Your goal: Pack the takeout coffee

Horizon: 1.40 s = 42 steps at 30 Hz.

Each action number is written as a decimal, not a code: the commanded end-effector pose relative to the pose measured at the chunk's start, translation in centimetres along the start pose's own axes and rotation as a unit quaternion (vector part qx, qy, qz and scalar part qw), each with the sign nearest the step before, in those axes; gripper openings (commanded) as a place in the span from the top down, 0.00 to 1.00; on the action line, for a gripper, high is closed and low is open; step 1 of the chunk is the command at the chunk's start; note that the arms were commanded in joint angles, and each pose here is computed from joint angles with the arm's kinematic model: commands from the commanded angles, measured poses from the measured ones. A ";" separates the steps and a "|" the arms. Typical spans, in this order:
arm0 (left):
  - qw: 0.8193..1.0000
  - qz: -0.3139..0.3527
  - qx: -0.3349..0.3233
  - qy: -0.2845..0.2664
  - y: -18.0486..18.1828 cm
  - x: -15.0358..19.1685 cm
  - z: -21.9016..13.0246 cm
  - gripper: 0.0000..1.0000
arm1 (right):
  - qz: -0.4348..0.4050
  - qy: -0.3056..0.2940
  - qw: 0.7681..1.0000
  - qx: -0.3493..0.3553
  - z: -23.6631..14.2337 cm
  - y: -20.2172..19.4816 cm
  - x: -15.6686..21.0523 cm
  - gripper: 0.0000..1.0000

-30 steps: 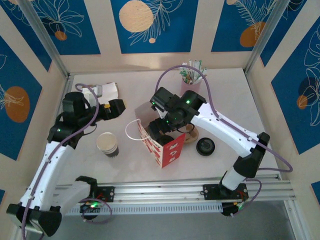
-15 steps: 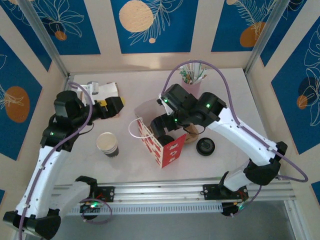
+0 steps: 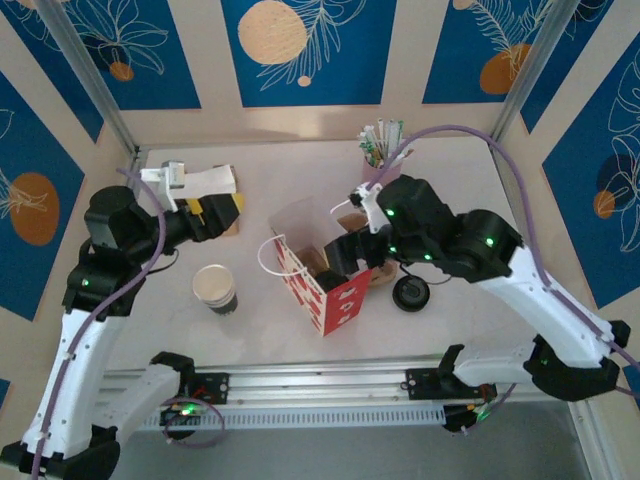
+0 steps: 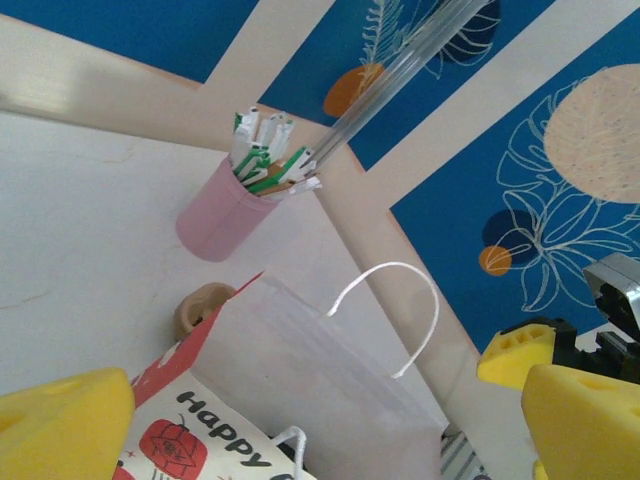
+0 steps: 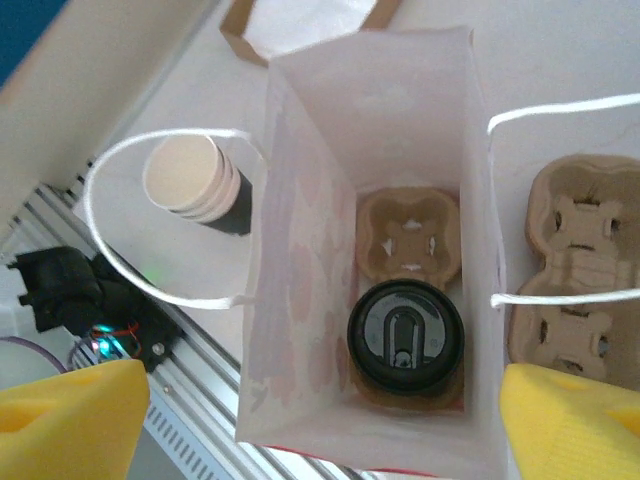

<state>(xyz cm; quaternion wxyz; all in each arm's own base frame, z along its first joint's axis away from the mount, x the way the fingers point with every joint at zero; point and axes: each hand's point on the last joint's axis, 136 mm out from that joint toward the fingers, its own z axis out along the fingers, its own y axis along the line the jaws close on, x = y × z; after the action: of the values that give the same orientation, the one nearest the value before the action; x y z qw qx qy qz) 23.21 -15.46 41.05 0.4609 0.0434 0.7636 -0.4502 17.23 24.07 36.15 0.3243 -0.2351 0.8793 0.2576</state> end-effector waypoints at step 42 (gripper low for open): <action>0.992 -0.008 -0.108 0.072 7.8 -3.7 10.0 0.04 | 0.238 -0.113 0.959 0.102 -2.3 -19.6 -9.4 0.20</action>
<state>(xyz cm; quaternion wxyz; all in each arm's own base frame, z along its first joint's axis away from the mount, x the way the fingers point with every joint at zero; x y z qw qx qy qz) 33.76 -16.27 36.15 0.3893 -0.0027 0.8450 -0.3668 31.90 10.32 38.07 0.3699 0.0482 0.8935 0.2502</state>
